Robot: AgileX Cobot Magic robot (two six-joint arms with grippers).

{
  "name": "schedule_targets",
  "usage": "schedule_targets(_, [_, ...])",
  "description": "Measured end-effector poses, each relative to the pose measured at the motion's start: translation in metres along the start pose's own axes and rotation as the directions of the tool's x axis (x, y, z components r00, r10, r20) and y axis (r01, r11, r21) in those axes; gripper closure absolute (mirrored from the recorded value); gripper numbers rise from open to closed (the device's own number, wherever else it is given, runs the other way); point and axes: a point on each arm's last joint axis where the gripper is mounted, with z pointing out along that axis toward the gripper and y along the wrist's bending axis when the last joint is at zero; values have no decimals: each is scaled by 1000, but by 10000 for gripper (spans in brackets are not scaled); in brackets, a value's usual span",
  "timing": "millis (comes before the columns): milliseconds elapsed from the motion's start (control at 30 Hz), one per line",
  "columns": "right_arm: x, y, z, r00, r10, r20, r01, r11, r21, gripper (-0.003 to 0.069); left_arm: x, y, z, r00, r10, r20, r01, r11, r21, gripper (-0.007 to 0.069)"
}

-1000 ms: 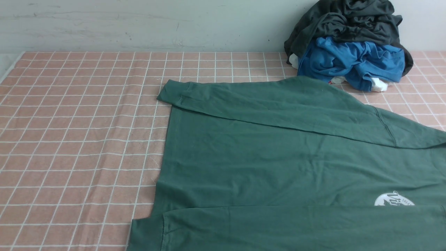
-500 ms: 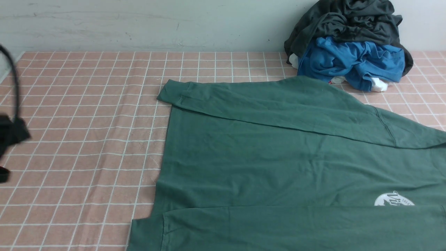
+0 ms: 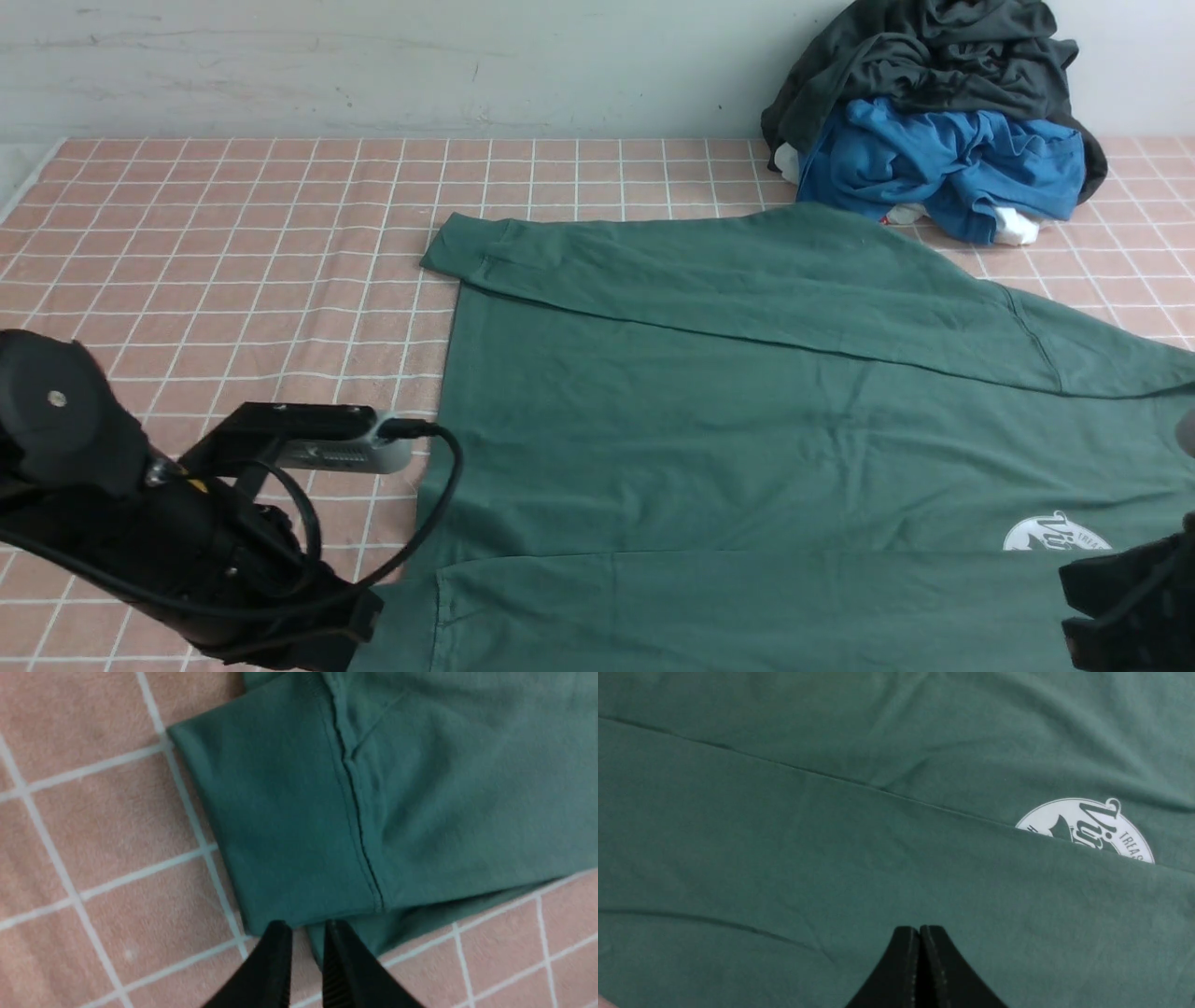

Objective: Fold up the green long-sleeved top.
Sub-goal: Use the left arm to clamp the cuff closest to it, then use the left arm to drag and place the cuff at the centered position on the left edge of the fabric

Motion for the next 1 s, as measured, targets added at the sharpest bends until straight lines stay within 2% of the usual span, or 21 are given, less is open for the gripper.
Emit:
schedule_targets(133, [0,2,1,1000,11,0,-11,1000,-14,671,-5,-1,12,1000,-13,7,13,999,-41,387])
schedule_targets(233, [-1,3,1,1000,27,4,-27,999,-23,671,-13,5,26,1000,-17,19,18,997,-74,256])
schedule_targets(333, [-1,3,1,999,33,5,-33,999,-27,671,-22,9,37,1000,-9,15,11,996,-88,220])
schedule_targets(400, [-1,3,1,999,34,6,-33,999,-28,671,-29,12,44,1000,1,9,0,996,-92,249])
schedule_targets(433, [-1,3,1,999,35,6,-35,999,-30,671,-33,12,47,1000,6,7,-6,996,-93,293])
schedule_targets(500, [-1,3,1,999,35,6,-35,999,-30,671,-39,13,49,1000,9,9,-8,996,-92,412])
schedule_targets(567, [-1,3,1,999,36,6,-36,999,-30,671,-41,12,48,1000,11,12,-10,996,-91,477])
schedule_targets(600, [-1,3,1,999,38,6,-38,999,-31,671,-44,10,44,1000,15,12,-14,996,-85,573])
schedule_targets(700, [-1,3,1,999,38,6,-38,999,-31,671,-48,6,35,999,26,19,-25,997,-75,617])
schedule_targets(800, [-1,3,1,999,33,8,-33,999,-31,671,-55,-1,15,996,62,59,-58,996,-65,627])
schedule_targets(1000, [-3,3,1,999,26,21,-26,999,-29,671,-84,-27,-44,940,226,254,-209,974,-93,629])
